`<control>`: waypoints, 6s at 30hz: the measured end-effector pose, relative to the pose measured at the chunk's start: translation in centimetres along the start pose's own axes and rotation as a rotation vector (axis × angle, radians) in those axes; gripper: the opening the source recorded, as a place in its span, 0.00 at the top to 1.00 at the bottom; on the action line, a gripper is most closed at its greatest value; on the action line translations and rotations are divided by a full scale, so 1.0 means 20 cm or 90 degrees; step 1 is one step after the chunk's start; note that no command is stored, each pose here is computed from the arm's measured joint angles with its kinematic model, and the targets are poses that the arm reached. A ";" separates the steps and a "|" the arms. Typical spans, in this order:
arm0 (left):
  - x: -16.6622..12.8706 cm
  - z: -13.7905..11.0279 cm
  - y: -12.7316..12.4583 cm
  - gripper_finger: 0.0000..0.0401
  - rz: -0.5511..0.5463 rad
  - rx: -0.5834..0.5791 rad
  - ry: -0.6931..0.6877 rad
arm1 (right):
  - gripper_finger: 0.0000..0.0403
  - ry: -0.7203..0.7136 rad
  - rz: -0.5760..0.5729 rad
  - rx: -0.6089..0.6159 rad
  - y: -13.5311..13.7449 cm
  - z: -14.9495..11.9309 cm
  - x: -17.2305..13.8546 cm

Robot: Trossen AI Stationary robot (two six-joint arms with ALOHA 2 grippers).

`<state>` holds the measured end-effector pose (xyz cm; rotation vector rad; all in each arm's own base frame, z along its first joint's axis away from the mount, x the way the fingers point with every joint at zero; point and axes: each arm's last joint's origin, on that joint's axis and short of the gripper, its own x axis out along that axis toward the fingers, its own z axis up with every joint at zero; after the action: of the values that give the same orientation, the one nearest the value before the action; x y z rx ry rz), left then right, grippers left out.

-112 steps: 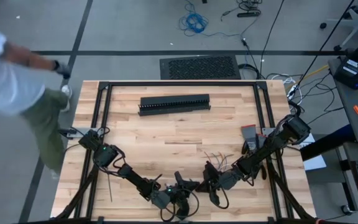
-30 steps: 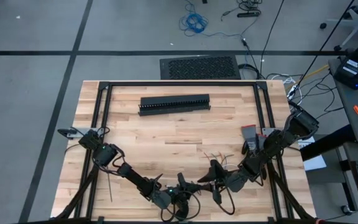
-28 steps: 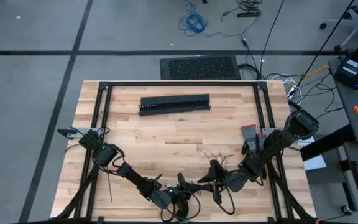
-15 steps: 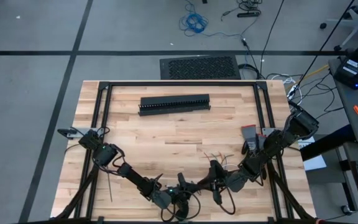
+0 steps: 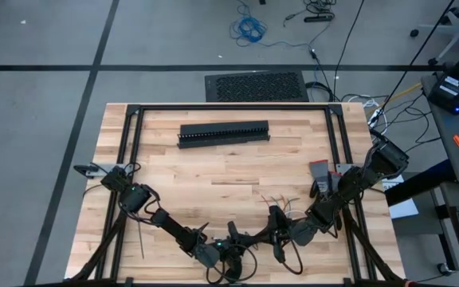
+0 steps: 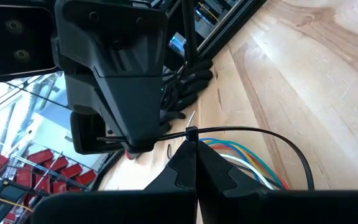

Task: Ziptie cables
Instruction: Wrap the cable wires with the black zip tie

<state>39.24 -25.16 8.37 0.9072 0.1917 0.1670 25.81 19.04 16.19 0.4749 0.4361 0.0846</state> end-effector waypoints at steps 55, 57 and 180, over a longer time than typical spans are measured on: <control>-0.11 -0.01 -0.07 0.57 0.108 -0.022 0.167 | 1.00 -0.082 -0.154 -0.031 -0.10 0.05 0.02; -0.14 0.00 -0.09 0.57 0.123 -0.045 0.172 | 1.00 -0.084 -0.165 -0.030 -0.10 0.05 0.02; -0.03 -0.01 0.26 0.70 -0.086 -0.698 0.040 | 1.00 -0.097 -0.172 -0.174 -0.09 0.07 0.02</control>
<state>38.36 -21.89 12.43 -0.2024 0.1832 0.1451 26.78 16.97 16.29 0.1487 0.3292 -0.1502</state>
